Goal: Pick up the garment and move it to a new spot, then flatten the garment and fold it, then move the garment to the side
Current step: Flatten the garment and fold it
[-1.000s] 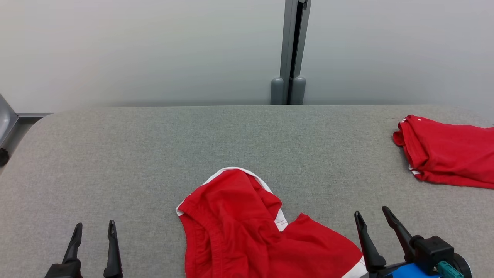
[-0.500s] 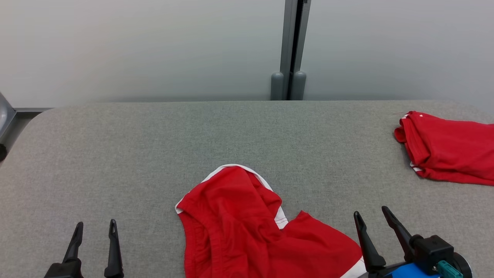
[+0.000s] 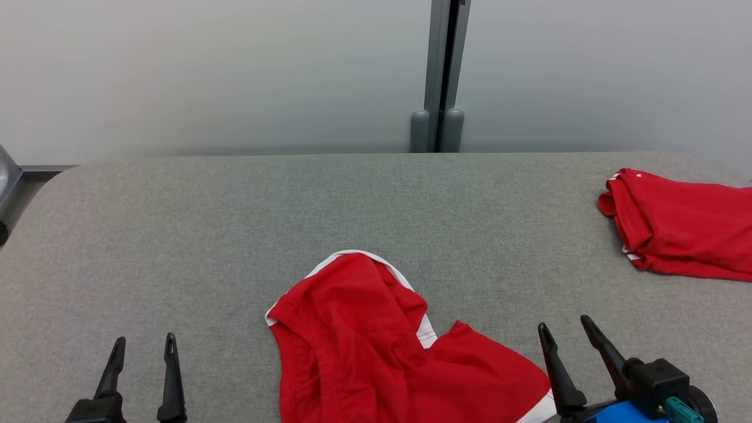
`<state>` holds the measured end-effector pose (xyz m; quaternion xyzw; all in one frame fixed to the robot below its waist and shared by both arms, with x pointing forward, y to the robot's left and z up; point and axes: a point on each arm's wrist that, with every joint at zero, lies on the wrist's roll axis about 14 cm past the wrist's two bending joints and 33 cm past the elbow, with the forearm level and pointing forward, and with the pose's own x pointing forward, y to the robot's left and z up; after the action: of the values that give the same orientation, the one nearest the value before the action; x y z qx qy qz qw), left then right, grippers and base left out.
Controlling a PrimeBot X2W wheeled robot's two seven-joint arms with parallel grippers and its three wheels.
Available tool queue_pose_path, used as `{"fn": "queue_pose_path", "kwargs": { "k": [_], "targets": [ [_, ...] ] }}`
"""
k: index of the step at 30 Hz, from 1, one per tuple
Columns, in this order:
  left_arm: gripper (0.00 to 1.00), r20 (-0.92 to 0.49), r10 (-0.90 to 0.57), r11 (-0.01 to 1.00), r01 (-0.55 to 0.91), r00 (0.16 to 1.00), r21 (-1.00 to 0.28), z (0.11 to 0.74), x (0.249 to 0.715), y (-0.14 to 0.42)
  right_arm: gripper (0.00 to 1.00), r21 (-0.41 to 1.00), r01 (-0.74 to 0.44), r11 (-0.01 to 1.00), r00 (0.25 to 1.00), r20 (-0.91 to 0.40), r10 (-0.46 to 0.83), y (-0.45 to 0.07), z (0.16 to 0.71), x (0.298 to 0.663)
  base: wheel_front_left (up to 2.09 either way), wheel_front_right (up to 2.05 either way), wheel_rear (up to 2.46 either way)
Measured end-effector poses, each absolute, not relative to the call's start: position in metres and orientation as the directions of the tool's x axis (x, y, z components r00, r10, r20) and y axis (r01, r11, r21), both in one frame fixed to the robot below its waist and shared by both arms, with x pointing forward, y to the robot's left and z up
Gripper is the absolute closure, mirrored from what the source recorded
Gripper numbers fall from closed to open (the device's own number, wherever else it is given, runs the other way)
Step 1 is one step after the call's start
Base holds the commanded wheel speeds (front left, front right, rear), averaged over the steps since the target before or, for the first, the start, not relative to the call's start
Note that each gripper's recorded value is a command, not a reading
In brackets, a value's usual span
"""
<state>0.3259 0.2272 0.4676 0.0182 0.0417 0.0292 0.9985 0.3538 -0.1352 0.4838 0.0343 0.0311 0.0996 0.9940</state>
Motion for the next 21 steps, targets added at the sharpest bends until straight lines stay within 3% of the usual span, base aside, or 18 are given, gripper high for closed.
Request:
{"fn": "queue_pose_path", "kwargs": {
  "k": [9, 16, 21],
  "targets": [
    [0.00, -0.082, 0.004, 1.000, -0.002, 0.997, 0.021, 0.467, 0.330, 0.213, 0.00, 0.082, -0.172, 0.982, 0.978, -0.101, 0.180, -0.142, 0.472, 0.352, 0.00, 0.00, 0.00],
    [0.00, -0.147, -0.156, 0.987, 0.158, 0.977, 0.005, 0.449, 0.326, 0.165, 0.00, 0.082, -0.131, 0.988, 0.974, -0.176, 0.143, -0.154, 0.448, 0.351, 0.00, 0.00, 0.00],
    [0.00, -0.245, -0.310, 0.944, 0.327, 0.919, 0.031, 0.424, 0.311, 0.126, 0.00, 0.078, -0.129, 0.989, 0.965, -0.219, 0.144, -0.155, 0.432, 0.352, 0.00, 0.00, 0.00]
  ]
}}
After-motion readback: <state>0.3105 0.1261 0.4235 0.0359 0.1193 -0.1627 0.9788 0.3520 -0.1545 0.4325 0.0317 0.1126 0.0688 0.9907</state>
